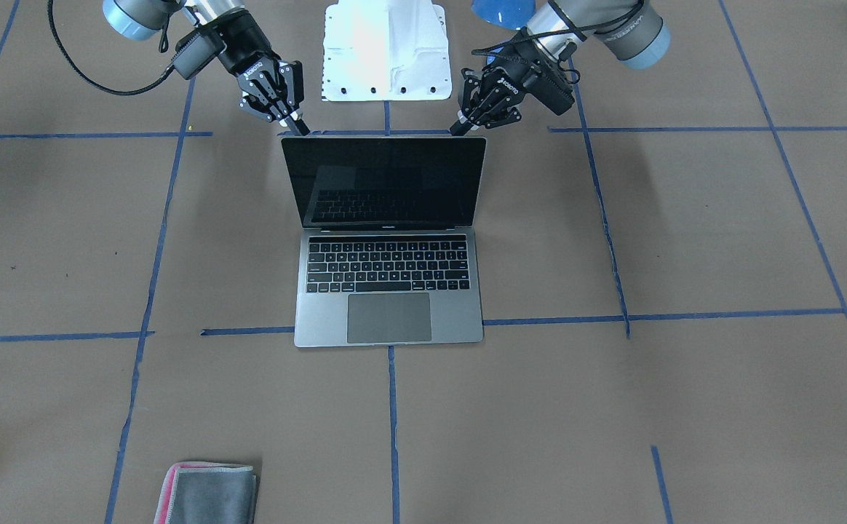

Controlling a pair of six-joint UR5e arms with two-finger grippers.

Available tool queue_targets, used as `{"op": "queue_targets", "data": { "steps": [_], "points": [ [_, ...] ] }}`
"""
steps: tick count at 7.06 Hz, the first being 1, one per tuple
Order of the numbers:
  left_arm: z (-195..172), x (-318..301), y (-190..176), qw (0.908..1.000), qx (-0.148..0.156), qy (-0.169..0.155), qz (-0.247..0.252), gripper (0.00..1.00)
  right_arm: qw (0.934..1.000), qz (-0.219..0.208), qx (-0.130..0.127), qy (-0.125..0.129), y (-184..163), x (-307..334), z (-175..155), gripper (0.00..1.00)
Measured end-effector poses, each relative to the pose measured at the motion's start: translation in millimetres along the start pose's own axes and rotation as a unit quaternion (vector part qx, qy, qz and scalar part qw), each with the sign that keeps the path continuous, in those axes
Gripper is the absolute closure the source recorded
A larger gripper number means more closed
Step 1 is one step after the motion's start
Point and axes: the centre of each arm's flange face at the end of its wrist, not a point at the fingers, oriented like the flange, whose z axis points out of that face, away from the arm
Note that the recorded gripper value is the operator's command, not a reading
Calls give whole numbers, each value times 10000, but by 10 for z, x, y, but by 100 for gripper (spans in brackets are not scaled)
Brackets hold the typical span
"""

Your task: Close laptop

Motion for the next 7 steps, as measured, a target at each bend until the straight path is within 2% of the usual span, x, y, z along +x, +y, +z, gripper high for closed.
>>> {"op": "queue_targets", "data": {
  "steps": [4,7],
  "points": [
    [-5,-26,-100,9998,205,-52,-3,100,9998,-32,177,95,-145,78,75,100],
    [14,-46,-328,9990,412,-188,-24,100,9997,-29,229,102,-194,83,86,100]
  ]
}}
